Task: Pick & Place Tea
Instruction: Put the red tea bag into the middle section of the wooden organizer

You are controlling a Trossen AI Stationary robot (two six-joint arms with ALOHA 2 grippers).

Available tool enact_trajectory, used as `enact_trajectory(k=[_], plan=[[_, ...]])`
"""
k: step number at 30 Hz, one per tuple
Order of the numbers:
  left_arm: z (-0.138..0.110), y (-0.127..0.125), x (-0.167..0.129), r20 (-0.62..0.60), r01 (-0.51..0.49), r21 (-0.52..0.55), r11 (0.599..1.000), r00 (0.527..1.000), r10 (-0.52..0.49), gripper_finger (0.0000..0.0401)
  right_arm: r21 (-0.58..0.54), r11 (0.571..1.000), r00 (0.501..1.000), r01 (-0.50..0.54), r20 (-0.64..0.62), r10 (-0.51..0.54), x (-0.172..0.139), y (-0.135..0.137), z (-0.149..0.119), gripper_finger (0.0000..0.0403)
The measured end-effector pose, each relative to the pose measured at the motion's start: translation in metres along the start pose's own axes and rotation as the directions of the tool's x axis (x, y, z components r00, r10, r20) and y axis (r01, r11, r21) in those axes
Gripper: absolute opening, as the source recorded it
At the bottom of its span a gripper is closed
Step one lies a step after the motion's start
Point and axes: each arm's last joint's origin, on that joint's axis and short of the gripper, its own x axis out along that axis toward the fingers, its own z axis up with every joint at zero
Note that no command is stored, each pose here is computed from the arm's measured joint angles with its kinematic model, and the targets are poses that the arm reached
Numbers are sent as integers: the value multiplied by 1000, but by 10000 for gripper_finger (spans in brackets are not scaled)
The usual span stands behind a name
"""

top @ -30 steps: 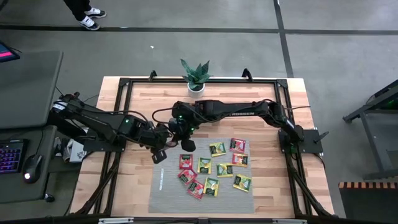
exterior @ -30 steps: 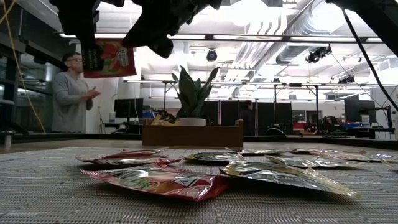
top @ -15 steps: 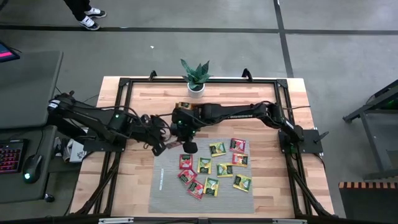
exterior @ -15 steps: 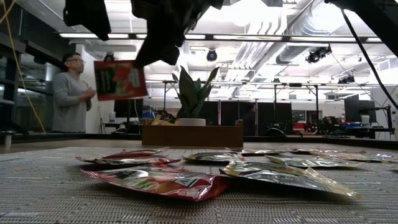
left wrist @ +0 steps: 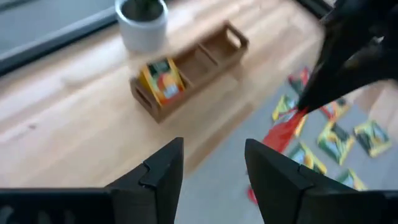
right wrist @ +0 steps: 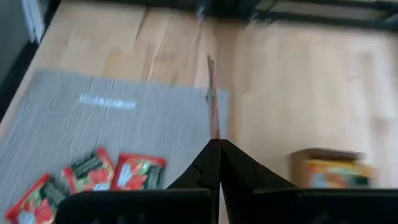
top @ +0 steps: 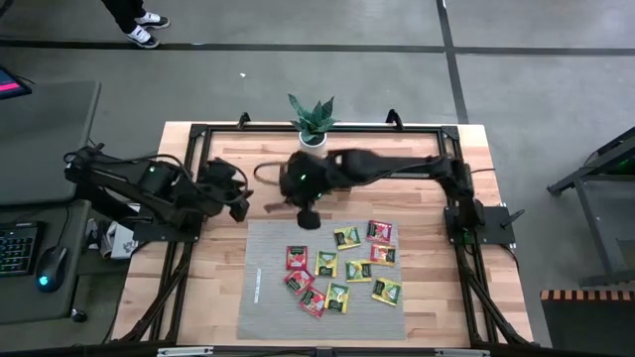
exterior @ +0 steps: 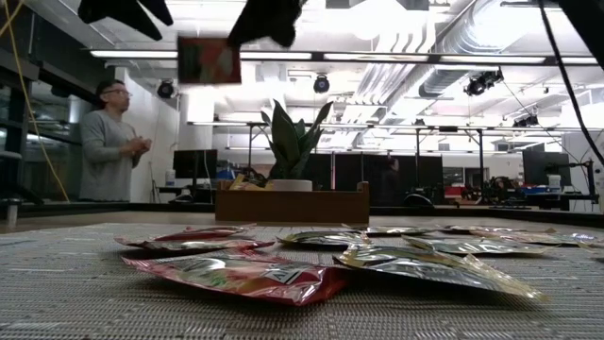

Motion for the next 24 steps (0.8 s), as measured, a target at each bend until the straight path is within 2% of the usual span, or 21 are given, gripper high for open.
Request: enact_trajectory(k=[6, 9, 15, 18, 24], plan=[[8, 3, -7, 136, -10, -13, 1000, 991, 11, 170, 33, 996, 988, 85, 128, -89, -50, -15, 14, 0], [11, -1, -6, 181, 0, 29, 1000, 983, -5, 170, 55, 992, 980, 114, 157, -122, -66, -23, 15, 0], [12, -4, -3, 226, -38, 54, 998, 974, 25, 170, 103, 979, 965, 177, 180, -193, -90, -39, 15, 0], [11, -3, -1, 249, -50, 26, 998, 968, 42, 170, 131, 974, 957, 186, 202, -210, -105, -44, 15, 0], [0, 1, 9, 253, -95, 4, 995, 963, 91, 170, 139, 974, 922, 178, 323, -215, -142, -39, 22, 0]])
